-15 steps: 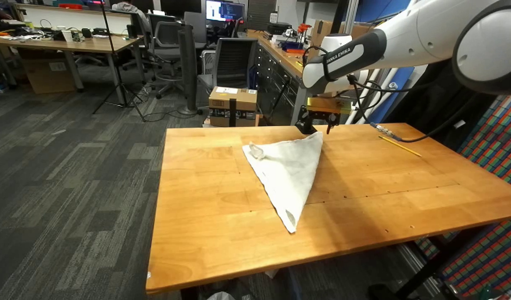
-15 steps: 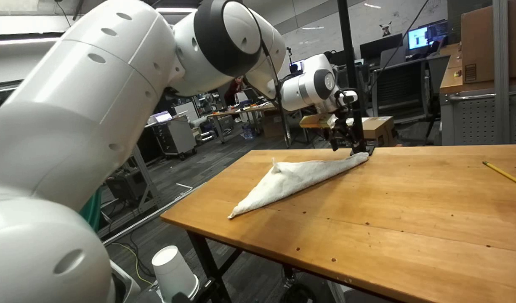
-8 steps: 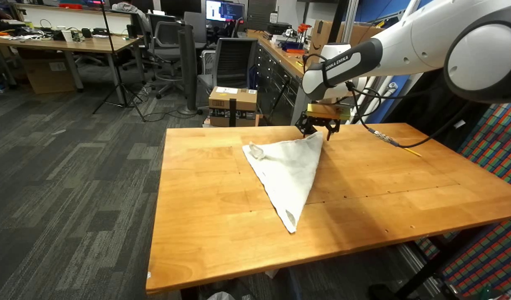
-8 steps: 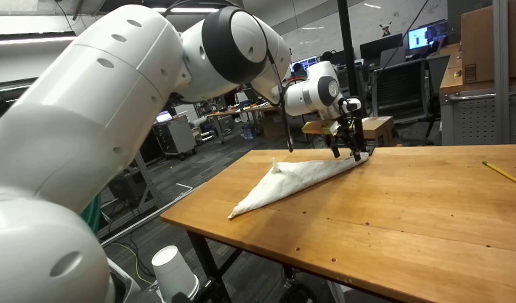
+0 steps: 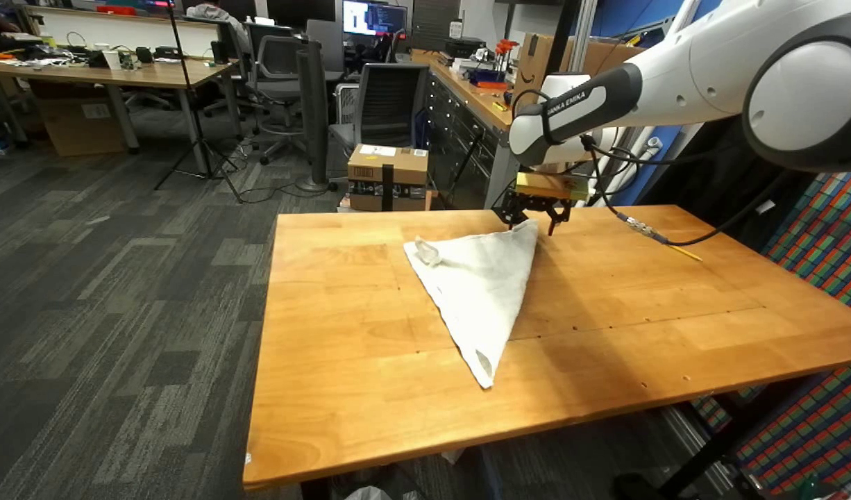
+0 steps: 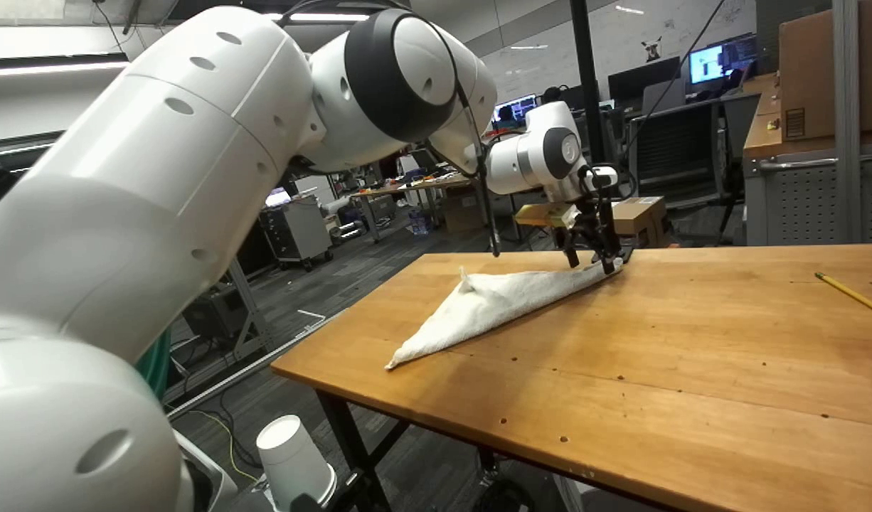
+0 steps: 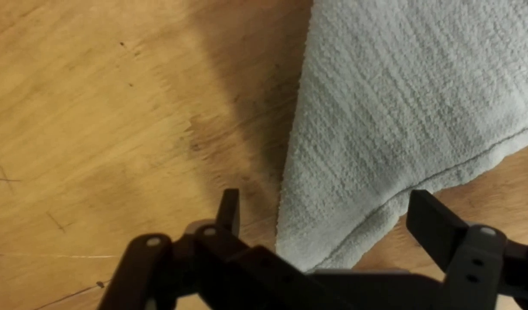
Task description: Fold the towel thrice
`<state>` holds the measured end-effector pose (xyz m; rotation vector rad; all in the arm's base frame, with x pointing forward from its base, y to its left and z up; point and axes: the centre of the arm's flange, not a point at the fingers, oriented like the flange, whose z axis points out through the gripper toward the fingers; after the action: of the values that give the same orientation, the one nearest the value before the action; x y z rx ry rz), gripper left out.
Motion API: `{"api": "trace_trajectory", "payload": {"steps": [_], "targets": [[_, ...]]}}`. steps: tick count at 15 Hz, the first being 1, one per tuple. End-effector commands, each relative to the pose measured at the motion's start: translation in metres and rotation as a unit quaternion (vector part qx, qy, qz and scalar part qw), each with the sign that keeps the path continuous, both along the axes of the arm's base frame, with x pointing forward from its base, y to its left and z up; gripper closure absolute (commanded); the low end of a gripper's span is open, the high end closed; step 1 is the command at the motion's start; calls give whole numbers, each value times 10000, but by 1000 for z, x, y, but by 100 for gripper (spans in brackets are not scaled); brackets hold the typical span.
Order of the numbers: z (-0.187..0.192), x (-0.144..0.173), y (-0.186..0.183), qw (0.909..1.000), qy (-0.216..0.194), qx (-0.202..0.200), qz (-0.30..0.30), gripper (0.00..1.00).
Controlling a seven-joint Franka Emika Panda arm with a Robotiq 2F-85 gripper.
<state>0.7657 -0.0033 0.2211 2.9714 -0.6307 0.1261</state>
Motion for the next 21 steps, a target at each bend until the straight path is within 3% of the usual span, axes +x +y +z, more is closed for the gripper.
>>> {"api": "trace_trajectory", "payload": {"steps": [1,14,15,17,21], "targets": [[7,2,0,9999,101,137,-22,0],[-1,-5,11,9990,391,197,29,1],[-1,-6,11,9990,404,199,31,24],[-1,-6,11,9989,430,203,37,30],[1,-7,12,9989,425,191,65,64]]}}
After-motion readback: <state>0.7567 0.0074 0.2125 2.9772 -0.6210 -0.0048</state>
